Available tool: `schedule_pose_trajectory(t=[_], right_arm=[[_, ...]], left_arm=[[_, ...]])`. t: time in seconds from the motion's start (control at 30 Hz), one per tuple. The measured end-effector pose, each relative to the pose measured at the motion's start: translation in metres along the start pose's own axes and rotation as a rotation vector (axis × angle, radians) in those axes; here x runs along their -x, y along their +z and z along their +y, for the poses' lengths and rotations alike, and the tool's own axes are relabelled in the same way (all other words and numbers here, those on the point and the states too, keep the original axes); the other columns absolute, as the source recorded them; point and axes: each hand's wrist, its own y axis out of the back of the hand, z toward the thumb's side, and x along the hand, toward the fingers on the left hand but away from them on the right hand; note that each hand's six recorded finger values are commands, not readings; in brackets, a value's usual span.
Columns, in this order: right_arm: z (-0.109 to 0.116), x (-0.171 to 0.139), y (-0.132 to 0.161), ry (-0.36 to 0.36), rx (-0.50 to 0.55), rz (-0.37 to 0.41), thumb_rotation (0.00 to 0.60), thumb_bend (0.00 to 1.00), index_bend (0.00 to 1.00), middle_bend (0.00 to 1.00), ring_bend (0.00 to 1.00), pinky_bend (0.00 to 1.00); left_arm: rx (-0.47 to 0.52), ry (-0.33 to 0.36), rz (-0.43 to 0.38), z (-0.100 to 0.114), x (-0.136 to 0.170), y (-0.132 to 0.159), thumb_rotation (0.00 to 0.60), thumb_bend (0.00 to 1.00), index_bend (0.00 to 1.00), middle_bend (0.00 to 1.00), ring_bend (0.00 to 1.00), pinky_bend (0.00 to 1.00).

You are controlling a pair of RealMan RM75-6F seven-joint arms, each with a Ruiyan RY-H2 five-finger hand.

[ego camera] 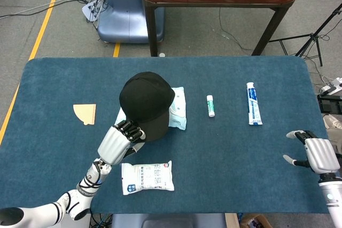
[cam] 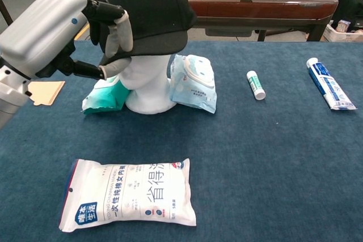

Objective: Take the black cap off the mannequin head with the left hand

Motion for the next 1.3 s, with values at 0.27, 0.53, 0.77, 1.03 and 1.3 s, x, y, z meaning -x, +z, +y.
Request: schedule_pose_trajectory(t=[0.27,0.53,0.77,1.03,1.3], right_arm=[[0.0,0.0,0.0,0.0,0.001,-0.001,0.6,0.0,0.38,0.4,0.31,0.6],[-0.001,0.0,0.0,0.002,-0.001,0.001,0.6,0.0,0.38,0.4,0.31,0.6],[0.0,0.0,0.001,0.002,-0.001,0.003,0.6,0.0,0.38,0.4,0.31,0.6],[0.0,0.0,0.001,0.0,0.003,0.005,0.6,0.0,0.38,0.4,0.31,0.6],[-0.001,0.0,0.002,0.004,0.001,0.009,0.6,0.0,0.38,0.4,0.31,0.6]], left_arm=[[-0.014,0.006,-0.01,0.006,-0.002,0.005,0.6,0.43,0.58,0.7,0.42,0.57],[-0.031,0.033,-0.012,0.015,-0.004,0.007,0.6,0.43,0.58,0.7,0.42,0.57],[-0.049,0.054,-0.009,0.022,-0.009,0.006,0.6,0.43,0.58,0.7,0.42,0.57],[-0.075,0.067,-0.019,0.029,-0.019,0.005,0.6,0.43,0.58,0.7,0.42,0.57],[-0.106,0.082,-0.041,0.037,-0.031,0.007,0.6,0.43,0.58,0.7,0.42,0.57]])
